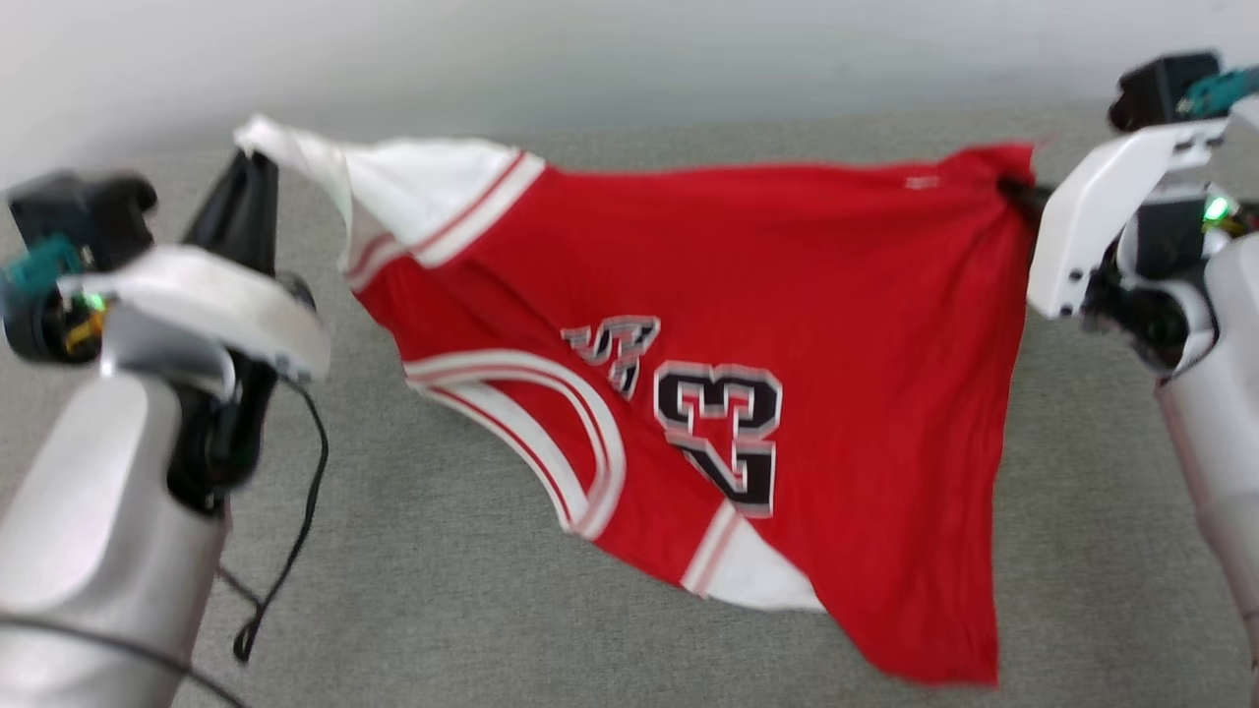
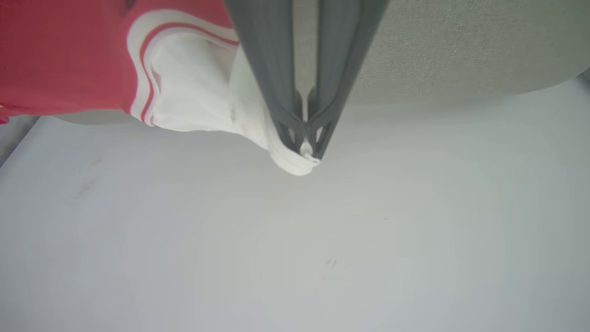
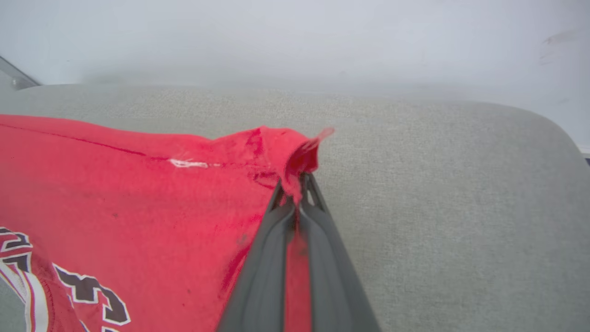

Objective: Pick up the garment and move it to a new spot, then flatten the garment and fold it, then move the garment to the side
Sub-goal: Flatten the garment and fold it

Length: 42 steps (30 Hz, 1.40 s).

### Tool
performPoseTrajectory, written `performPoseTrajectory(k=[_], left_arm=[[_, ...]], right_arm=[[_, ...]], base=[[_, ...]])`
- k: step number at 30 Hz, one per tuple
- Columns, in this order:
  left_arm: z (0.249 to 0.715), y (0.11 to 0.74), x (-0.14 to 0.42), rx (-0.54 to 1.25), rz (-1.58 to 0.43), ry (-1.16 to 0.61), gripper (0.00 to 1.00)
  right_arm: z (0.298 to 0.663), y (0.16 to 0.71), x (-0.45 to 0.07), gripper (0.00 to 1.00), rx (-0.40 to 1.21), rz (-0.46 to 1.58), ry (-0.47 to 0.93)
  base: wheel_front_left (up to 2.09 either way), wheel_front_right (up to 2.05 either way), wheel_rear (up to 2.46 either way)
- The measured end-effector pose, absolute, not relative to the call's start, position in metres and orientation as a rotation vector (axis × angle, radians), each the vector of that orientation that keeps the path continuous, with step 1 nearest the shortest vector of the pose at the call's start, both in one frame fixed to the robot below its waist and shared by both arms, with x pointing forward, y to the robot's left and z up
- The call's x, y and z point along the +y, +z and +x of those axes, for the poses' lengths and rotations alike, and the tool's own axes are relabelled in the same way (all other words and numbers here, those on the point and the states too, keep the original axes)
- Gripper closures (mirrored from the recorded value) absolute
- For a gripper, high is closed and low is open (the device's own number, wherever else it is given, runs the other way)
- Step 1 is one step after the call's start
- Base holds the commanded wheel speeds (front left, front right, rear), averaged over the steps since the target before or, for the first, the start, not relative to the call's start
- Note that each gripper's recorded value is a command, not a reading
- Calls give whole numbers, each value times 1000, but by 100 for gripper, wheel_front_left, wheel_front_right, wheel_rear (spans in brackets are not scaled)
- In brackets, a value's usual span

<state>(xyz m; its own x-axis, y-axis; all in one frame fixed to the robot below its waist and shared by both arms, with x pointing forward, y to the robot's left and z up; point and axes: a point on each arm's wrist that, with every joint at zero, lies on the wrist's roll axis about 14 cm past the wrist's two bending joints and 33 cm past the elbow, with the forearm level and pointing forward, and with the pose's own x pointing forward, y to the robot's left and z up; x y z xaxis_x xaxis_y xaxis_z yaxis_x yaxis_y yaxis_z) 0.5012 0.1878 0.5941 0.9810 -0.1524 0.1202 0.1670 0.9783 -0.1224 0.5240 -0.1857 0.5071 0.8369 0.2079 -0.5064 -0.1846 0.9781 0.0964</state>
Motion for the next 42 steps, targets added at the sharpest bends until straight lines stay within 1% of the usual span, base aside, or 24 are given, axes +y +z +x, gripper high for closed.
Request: performPoseTrajectory(k=[7,11,15,22,25,28,29,31,32,33,34,38,42], left_arm=[[551,657,175,-208,-206,-158,100],[581,701,176,-300,-198,-155,100],[607,742,178,-387,-196,-148,100],[649,786,187,-489,-178,-108,100],[667,795,190,-520,-171,-101,100],[686,793,189,-535,-166,-104,100],[714,762,188,-499,-142,-107,100],[729,738,188,-462,-128,-105,100],[729,738,188,-462,-128,-105,100],[742,709,188,-417,-122,-107,100],[748,693,188,-396,-126,-108,100],[762,632,189,-293,-127,-109,100],[757,579,187,-191,-142,-117,100]], right_arm=[[552,599,-207,100,264,73,134],[574,651,-215,100,116,76,109],[595,701,-214,100,-30,67,112],[635,750,-219,100,-172,60,95],[655,760,-214,100,-213,58,105],[676,757,-212,100,-232,60,110],[705,727,-205,100,-209,54,121],[719,706,-200,100,-186,49,131],[719,706,-200,100,-186,49,131],[731,679,-196,100,-154,51,140],[736,662,-193,100,-125,50,144],[748,604,-184,100,-31,58,163],[739,556,-177,100,65,53,180]], base=[[0,0,0],[0,0,0],[0,0,0],[0,0,0],[0,0,0],[0,0,0],[0,0,0],[0,0,0],[0,0,0],[0,0,0],[0,0,0],[0,0,0],[0,0,0]])
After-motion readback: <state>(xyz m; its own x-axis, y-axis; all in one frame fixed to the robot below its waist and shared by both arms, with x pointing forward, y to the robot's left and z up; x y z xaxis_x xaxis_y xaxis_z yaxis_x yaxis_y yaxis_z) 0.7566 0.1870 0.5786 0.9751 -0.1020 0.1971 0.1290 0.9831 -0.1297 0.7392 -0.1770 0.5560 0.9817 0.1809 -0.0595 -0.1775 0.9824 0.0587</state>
